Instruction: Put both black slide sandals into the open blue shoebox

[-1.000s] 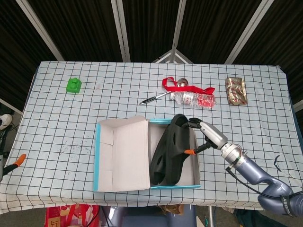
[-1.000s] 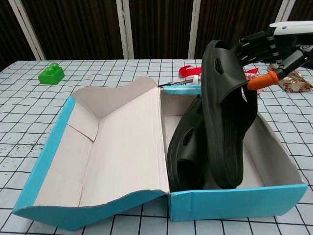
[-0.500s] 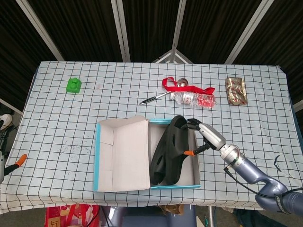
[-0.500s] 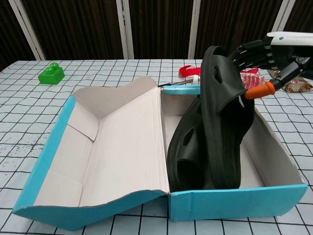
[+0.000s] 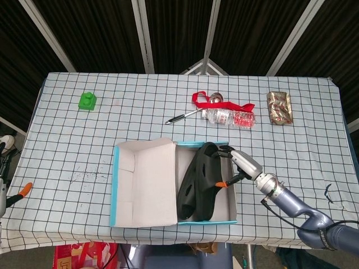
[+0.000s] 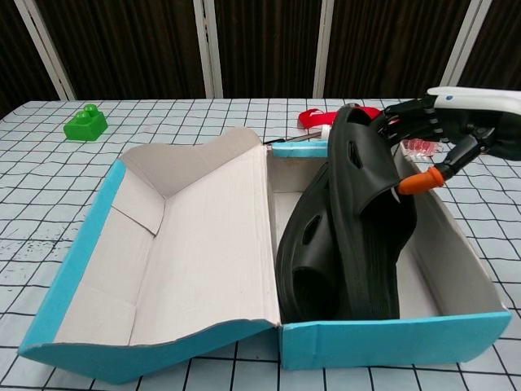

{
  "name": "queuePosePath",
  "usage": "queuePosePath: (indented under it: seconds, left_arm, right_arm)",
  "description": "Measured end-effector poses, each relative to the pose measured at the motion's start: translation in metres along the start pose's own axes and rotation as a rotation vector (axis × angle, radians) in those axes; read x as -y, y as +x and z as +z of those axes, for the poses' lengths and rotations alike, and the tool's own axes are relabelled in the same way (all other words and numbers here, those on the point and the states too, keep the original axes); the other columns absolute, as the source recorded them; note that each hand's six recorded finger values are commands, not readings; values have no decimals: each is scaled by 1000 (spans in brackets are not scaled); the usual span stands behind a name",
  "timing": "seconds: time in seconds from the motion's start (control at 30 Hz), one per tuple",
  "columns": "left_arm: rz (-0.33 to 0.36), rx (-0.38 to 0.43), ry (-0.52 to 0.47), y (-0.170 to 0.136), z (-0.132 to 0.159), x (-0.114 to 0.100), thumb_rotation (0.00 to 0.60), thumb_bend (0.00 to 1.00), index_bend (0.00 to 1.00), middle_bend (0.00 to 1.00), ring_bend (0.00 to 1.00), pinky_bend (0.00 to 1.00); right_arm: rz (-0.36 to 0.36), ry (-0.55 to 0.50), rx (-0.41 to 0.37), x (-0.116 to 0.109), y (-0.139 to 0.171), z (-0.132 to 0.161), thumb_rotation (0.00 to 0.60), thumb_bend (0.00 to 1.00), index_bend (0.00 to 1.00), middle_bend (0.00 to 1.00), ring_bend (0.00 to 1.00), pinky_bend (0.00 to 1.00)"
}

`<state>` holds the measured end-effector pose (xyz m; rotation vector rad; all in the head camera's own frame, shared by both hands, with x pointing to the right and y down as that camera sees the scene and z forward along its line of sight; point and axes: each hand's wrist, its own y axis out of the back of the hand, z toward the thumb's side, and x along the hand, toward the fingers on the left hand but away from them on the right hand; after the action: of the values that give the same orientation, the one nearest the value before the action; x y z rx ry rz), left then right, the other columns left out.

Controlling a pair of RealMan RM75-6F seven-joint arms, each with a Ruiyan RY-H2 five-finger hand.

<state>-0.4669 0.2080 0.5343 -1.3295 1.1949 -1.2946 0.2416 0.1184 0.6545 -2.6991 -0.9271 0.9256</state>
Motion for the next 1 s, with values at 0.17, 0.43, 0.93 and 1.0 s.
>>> queuePosePath:
  seconds: [0.17, 0.43, 0.93, 1.0]
  left_arm:
    - [5, -2, -2, 0, 0, -2, 600, 77, 142, 0, 0, 99]
    - [3, -3, -5, 0, -2, -2, 600, 77, 142, 0, 0, 99]
    - [3, -2, -7, 0, -2, -3, 600, 77, 142, 0, 0, 99]
    - [2, -2, -7, 0, -1, -2, 600, 77, 142, 0, 0, 99]
  right_arm:
    - [22, 4, 7, 8, -4, -1, 600, 429, 646, 523, 337, 90]
    - [33, 18, 21, 14, -10, -3, 600, 431, 646, 524, 337, 90]
    - [81, 71, 82, 24, -13, -18, 600, 433, 646, 524, 416, 90]
    - [88, 79, 89, 25, -14, -19, 600, 433, 646, 526, 425, 90]
